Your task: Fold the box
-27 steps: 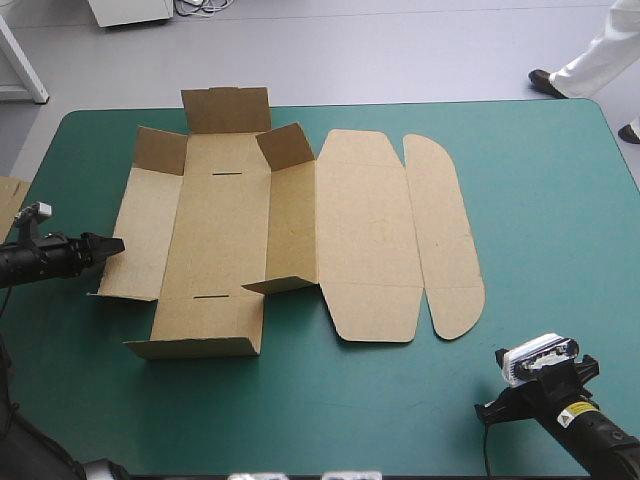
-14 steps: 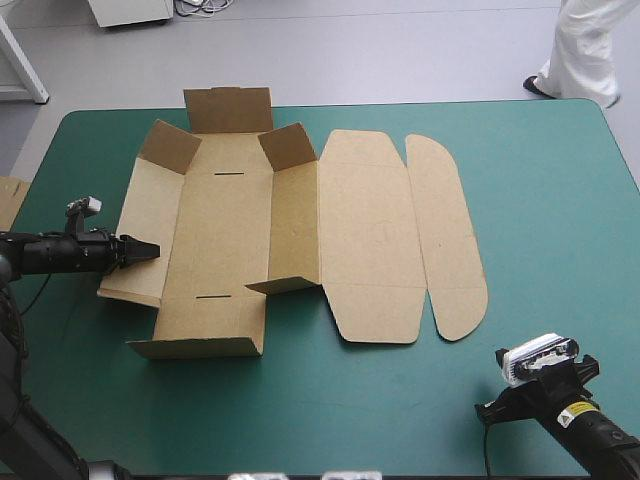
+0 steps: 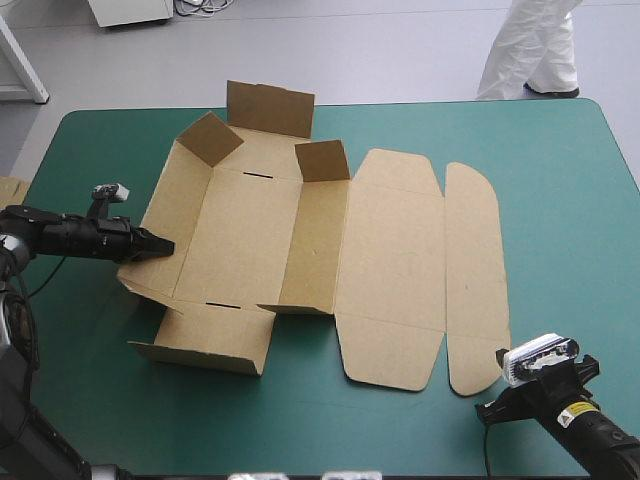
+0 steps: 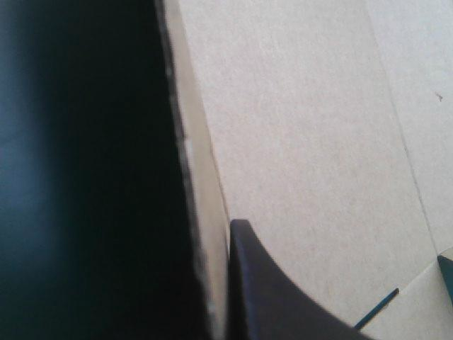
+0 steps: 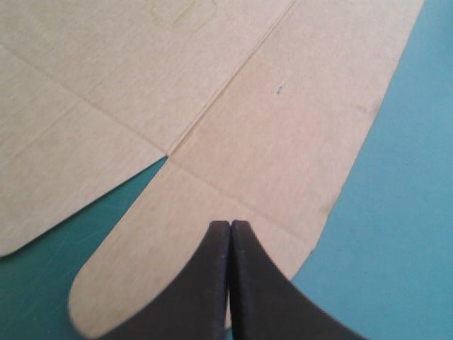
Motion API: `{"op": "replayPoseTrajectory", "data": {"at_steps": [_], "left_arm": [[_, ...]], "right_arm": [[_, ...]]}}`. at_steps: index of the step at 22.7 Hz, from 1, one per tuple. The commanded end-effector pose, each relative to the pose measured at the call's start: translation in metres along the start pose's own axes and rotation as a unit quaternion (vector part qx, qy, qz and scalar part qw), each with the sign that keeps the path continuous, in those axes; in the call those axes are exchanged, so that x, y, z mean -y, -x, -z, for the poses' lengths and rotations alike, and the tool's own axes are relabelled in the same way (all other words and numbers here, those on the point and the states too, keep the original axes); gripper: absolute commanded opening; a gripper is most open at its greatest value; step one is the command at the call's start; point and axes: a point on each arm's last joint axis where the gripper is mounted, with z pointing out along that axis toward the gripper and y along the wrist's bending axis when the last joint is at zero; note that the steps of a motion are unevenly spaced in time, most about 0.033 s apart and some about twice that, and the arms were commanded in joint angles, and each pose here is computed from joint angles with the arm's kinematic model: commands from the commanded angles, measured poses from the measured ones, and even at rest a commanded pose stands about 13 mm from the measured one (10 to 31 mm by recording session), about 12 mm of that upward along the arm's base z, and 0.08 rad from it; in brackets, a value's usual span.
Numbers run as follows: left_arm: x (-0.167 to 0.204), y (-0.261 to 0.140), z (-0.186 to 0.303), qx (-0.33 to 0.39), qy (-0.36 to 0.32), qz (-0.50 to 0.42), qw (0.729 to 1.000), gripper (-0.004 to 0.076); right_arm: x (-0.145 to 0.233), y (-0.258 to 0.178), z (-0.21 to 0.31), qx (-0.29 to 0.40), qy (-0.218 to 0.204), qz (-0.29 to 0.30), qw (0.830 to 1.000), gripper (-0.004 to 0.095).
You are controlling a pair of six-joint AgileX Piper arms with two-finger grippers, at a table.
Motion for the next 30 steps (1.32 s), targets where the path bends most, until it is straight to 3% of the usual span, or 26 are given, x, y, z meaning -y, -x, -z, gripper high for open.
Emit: {"op": "replayPoseTrajectory", "data": {"at_steps": [1,6,10,15,20,30], "left_arm": [[0.042,0.024,0.020,0.024,0.002,-0.075,0.997,-0.0010],[0.101,0.045,0.022,0.024,0.079,-0.188,0.979,-0.0010],[0.155,0.064,0.027,0.044,0.117,-0.295,0.947,-0.0010],[0.219,0.088,0.024,0.018,0.180,-0.422,0.888,-0.0010],[0.279,0.094,0.012,0.011,0.252,-0.543,0.801,-0.0010],[0.346,0.071,-0.009,0.000,0.308,-0.638,0.706,-0.0010]], "right_arm": [[0.003,0.017,0.004,0.043,-0.013,-0.004,0.999,-0.0019],[0.003,0.017,0.004,0.044,-0.013,-0.007,0.999,-0.0020],[0.004,0.021,0.006,0.050,-0.013,-0.009,0.999,-0.0019],[0.009,0.050,0.025,0.063,-0.032,0.017,0.997,-0.0018],[0.018,0.078,0.048,0.079,-0.075,0.007,0.994,-0.0017],[0.028,0.103,0.082,0.078,-0.132,-0.007,0.988,-0.0017]]}}
